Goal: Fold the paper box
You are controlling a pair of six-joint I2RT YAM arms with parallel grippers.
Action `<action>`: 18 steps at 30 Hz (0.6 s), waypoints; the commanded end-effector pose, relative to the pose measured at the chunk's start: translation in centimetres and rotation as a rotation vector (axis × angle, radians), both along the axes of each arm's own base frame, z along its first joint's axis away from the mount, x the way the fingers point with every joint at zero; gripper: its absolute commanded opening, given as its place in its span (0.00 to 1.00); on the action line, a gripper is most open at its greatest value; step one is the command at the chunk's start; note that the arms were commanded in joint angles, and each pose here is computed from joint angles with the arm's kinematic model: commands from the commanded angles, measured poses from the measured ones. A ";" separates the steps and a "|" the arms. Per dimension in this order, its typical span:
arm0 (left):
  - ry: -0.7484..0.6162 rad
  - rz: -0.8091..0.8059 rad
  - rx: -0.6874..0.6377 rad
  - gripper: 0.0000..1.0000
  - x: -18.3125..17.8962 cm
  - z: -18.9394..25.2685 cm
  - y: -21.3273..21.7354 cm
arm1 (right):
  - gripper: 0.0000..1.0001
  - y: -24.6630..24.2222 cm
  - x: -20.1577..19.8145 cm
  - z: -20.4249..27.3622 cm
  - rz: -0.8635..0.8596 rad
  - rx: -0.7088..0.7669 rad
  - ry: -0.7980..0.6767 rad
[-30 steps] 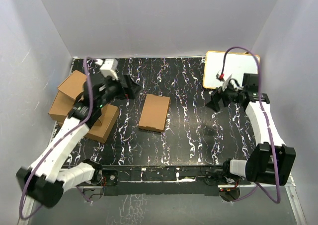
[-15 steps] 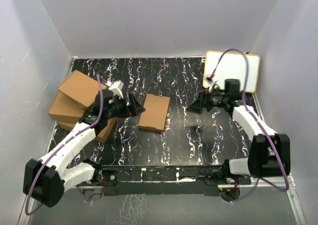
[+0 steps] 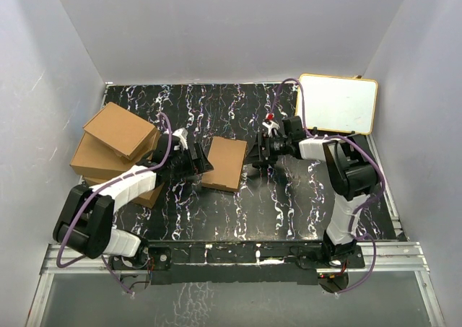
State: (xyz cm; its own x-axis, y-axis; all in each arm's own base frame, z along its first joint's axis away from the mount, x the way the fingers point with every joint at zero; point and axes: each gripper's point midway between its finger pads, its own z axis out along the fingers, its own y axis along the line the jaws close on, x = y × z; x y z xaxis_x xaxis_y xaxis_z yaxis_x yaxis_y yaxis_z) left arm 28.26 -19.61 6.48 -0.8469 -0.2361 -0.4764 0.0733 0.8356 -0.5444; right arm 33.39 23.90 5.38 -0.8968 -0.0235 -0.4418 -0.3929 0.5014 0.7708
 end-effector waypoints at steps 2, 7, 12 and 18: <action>-0.064 -0.005 -0.062 0.89 1.7 1.5 -1.3 | 0.73 2.6 2.2 1.9 0.001 0.103 0.006; -0.047 0.009 -0.071 0.90 1.4 0.7 -1.3 | 0.64 3.2 2.0 0.0 -0.017 0.097 0.102; -0.043 0.019 -0.101 0.90 1.3 0.7 -1.6 | 0.38 2.1 2.4 -1.8 -0.084 0.041 0.135; -0.013 0.048 -0.168 0.94 1.3 0.7 -2.2 | 0.31 0.5 2.5 -2.7 -0.099 0.057 0.174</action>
State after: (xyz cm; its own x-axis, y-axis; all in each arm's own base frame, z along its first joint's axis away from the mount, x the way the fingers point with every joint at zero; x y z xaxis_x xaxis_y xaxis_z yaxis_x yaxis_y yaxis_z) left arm 29.44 -20.89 6.58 -0.8276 -0.3121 -0.4666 0.0540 0.7831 -0.6196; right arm 34.92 25.69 3.74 -0.9564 0.0536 -0.2871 -0.2295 0.4701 0.8523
